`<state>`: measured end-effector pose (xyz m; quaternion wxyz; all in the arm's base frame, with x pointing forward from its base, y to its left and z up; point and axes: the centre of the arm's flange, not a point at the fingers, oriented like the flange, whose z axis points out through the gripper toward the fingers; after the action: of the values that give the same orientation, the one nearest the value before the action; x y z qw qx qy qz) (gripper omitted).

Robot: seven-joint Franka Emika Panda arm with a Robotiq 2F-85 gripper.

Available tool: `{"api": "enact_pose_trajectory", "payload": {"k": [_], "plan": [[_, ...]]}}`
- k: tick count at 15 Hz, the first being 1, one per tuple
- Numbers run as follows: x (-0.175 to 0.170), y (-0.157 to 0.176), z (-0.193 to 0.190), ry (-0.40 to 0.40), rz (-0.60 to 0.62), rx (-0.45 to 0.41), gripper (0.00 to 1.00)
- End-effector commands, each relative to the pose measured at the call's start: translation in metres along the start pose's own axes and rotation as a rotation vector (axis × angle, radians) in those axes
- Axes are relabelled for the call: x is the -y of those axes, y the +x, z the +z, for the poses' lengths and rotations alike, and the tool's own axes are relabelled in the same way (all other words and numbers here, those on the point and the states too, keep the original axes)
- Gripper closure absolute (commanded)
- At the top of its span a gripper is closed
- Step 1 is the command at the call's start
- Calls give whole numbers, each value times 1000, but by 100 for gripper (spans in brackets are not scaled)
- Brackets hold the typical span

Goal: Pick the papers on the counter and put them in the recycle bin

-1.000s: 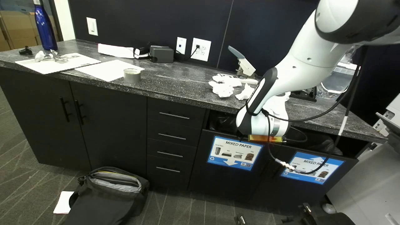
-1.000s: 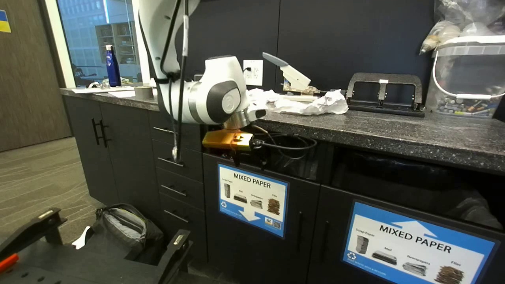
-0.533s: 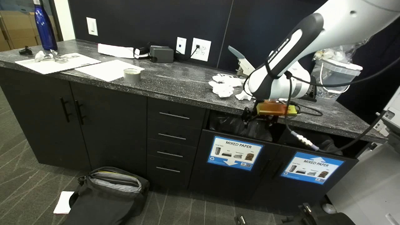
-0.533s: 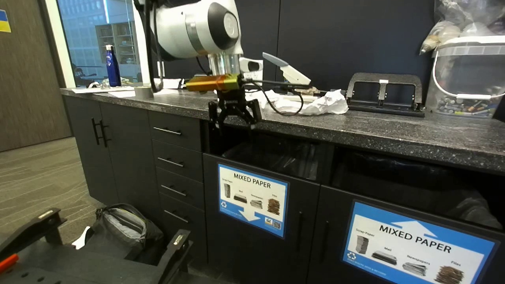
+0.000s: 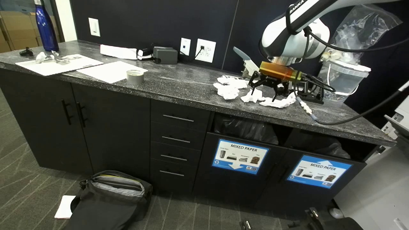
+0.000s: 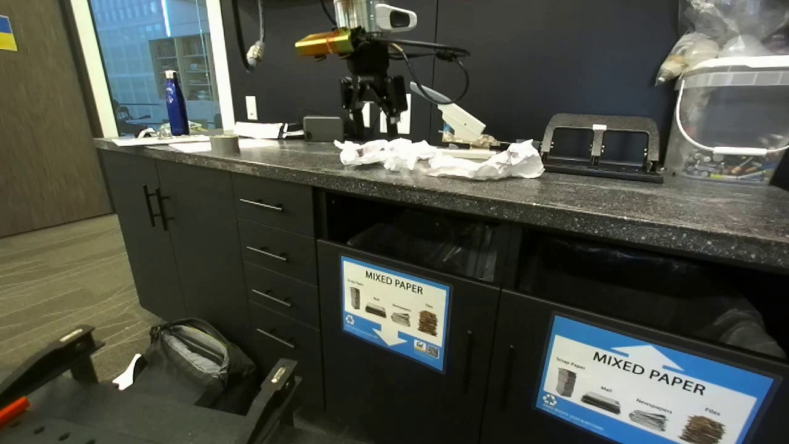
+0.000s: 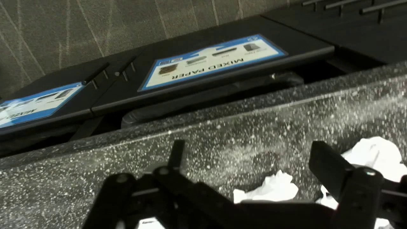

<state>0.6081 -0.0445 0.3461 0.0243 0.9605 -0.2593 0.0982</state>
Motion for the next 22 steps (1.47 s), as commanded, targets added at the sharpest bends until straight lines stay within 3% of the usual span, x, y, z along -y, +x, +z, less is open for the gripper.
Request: {"api": "enact_pose_trajectory", "payload": {"k": [1, 7, 10, 12, 14, 19, 22], "plan": [[18, 61, -4, -19, 199, -48, 0], [-3, 126, 13, -143, 491, -99, 0], [-28, 135, 24, -231, 608, -20, 0], [-45, 135, 27, -233, 679, 42, 0], [-58, 140, 28, -215, 743, 75, 0], [-77, 156, 27, -55, 900, 63, 0], [-80, 168, 38, -6, 946, 78, 0]]}}
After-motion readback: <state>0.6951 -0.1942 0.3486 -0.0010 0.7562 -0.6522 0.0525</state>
